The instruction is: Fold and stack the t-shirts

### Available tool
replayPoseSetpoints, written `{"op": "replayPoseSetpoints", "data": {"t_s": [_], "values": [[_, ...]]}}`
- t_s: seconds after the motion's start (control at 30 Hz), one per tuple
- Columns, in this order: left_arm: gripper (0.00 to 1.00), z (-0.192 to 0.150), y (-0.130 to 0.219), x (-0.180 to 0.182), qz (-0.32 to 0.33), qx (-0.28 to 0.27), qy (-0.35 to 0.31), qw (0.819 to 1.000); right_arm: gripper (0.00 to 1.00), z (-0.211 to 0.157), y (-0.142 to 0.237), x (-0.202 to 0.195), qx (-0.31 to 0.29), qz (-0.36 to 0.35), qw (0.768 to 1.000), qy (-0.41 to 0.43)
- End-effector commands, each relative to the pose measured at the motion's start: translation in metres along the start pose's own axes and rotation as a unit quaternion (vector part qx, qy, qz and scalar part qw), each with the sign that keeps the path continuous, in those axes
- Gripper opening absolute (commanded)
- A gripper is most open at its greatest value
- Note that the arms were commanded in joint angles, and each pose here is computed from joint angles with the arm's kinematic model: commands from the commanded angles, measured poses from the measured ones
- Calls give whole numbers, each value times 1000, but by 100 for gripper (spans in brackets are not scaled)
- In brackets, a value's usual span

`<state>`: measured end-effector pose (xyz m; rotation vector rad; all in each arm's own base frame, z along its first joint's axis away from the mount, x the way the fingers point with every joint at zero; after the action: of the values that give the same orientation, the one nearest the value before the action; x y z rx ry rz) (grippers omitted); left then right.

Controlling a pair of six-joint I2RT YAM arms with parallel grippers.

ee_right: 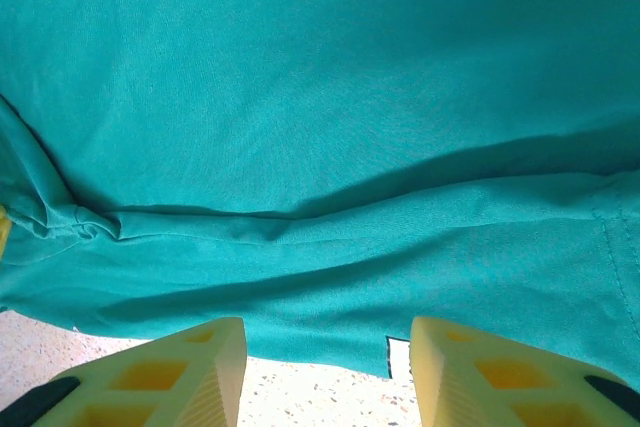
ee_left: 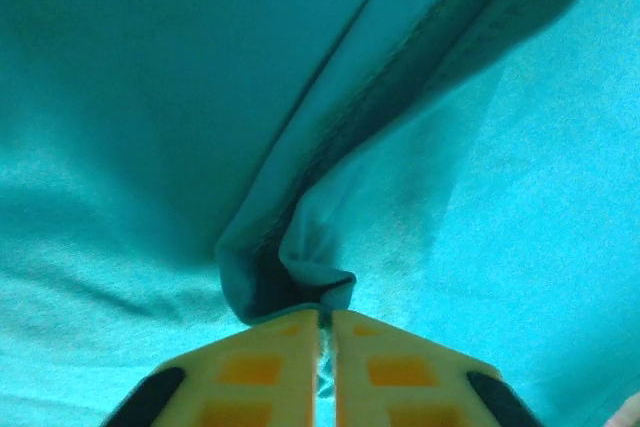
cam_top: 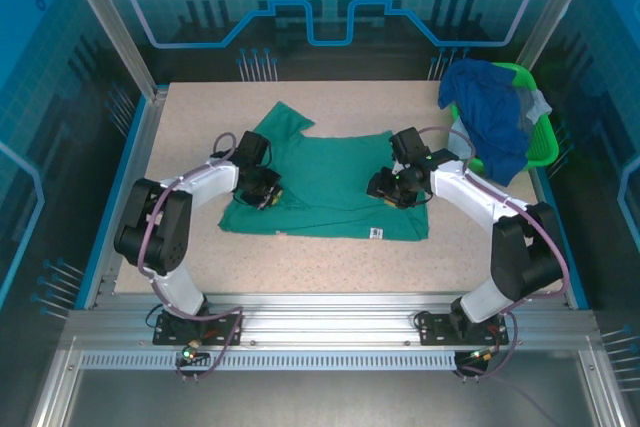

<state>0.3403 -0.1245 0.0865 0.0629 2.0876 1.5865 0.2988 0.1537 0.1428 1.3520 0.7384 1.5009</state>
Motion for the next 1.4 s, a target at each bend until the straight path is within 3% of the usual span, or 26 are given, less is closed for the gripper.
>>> {"op": "replayPoseSetpoints", "data": {"t_s": [0.0, 0.03, 0.4, 0.77, 1.03, 1.13, 1.23, 1.27, 1.37], "values": [[3, -2, 4, -17, -14, -4, -28, 999, 47, 0, 9, 3, -4, 8, 1000, 6], [0, -3, 5, -21, -16, -3, -35, 999, 46, 0, 10, 3, -4, 6, 1000, 5], [0, -25, 5, -55, -24, 27, -140, 989, 44, 4, 11, -2, -3, -2, 1000, -7], [0, -49, -19, -74, 52, 61, -329, 941, 43, 5, 11, -8, 8, -5, 1000, -16], [0, -64, -37, -74, 88, 77, -412, 904, 43, 5, 8, -9, 13, -4, 1000, -19], [18, -63, -39, -78, 80, 64, -424, 900, 43, 6, 8, -8, 14, -1, 1000, -19], [47, -63, -30, -86, 66, 45, -425, 902, 43, 5, 7, -9, 15, -3, 1000, -18], [52, -64, -23, -91, 58, 33, -424, 903, 43, 4, 8, -10, 14, -5, 1000, -18], [54, -62, 5, -96, 39, -6, -399, 916, 42, 1, 11, -14, 5, -14, 1000, -22]]}}
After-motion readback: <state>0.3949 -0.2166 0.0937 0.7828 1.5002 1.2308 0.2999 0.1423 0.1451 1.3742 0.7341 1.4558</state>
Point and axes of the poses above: each hand's point on the last joint's axis, 136 mm out from that joint toward the fingers, its own y axis back along the fingers, its own x axis along the line the jaws close on, z = x × y, the point moved 5 cm from there along y, back along the fingers, and after that the axes turned 11 degrees about y, right-handed, at the moved point
